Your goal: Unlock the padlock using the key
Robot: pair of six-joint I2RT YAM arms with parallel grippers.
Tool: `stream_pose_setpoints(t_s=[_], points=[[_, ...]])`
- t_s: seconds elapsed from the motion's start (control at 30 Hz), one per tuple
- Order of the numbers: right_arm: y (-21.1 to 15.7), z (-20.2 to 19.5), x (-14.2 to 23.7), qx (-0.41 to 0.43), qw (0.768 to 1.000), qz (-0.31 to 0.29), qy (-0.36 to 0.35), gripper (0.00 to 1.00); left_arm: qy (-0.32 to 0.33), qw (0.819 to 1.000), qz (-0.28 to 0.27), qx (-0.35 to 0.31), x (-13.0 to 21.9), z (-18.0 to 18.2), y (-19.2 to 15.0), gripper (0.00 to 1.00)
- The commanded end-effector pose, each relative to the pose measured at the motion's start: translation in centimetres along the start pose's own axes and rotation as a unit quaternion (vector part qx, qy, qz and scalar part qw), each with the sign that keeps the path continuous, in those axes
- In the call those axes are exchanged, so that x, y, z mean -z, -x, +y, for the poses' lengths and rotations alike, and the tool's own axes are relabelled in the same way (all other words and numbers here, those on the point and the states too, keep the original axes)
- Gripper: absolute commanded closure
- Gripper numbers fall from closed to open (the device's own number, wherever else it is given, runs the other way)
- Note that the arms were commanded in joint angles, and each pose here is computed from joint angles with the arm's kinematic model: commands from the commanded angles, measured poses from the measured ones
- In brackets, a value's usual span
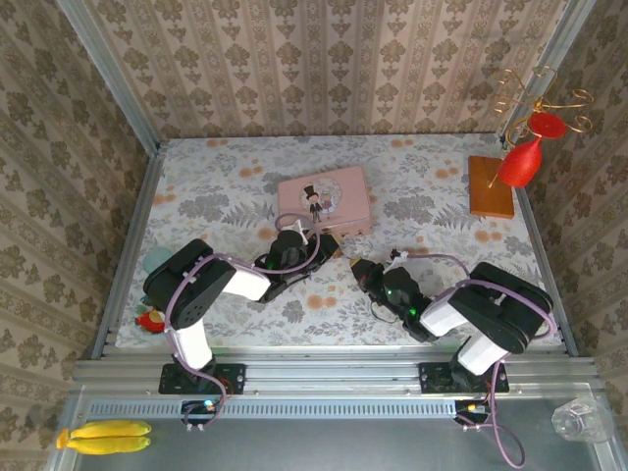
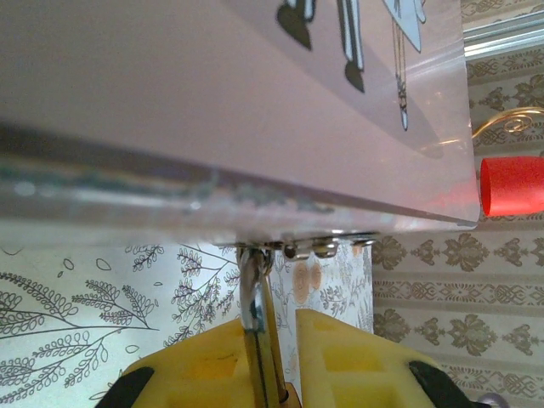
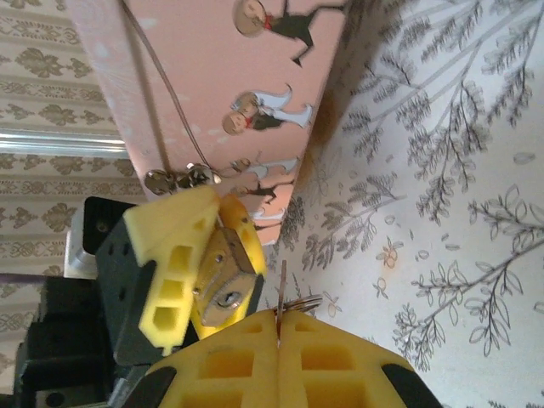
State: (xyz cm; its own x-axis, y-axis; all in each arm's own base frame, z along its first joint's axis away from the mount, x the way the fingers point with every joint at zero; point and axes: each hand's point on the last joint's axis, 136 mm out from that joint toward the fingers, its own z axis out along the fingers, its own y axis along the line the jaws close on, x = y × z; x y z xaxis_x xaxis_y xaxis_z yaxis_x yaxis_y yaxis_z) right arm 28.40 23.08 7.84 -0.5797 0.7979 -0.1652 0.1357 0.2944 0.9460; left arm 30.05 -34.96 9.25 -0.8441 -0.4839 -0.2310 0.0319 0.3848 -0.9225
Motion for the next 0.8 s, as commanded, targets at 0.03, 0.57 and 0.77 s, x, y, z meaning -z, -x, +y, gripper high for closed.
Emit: stream_pose_setpoints(t_s=[0.03, 0.57, 0.77], points=[[-0.4, 3.4, 0.2, -0.044, 0.997, -0.011, 0.060, 1.00, -0.073, 0.997, -0.024, 0.020, 0.1, -5.0, 1.4, 1.00], [0.7, 3.7, 1.3, -0.082, 0.994, -0.029, 0.073, 1.00, -0.120, 0.984, -0.102, 0.084, 0.9, -7.1, 2.7, 1.00], [1.2, 3.8, 1.8, -0.089, 0.993, -0.036, 0.075, 1.00, -0.132, 0.980, -0.112, 0.098, 1.3, -7.2, 2.8, 1.00]])
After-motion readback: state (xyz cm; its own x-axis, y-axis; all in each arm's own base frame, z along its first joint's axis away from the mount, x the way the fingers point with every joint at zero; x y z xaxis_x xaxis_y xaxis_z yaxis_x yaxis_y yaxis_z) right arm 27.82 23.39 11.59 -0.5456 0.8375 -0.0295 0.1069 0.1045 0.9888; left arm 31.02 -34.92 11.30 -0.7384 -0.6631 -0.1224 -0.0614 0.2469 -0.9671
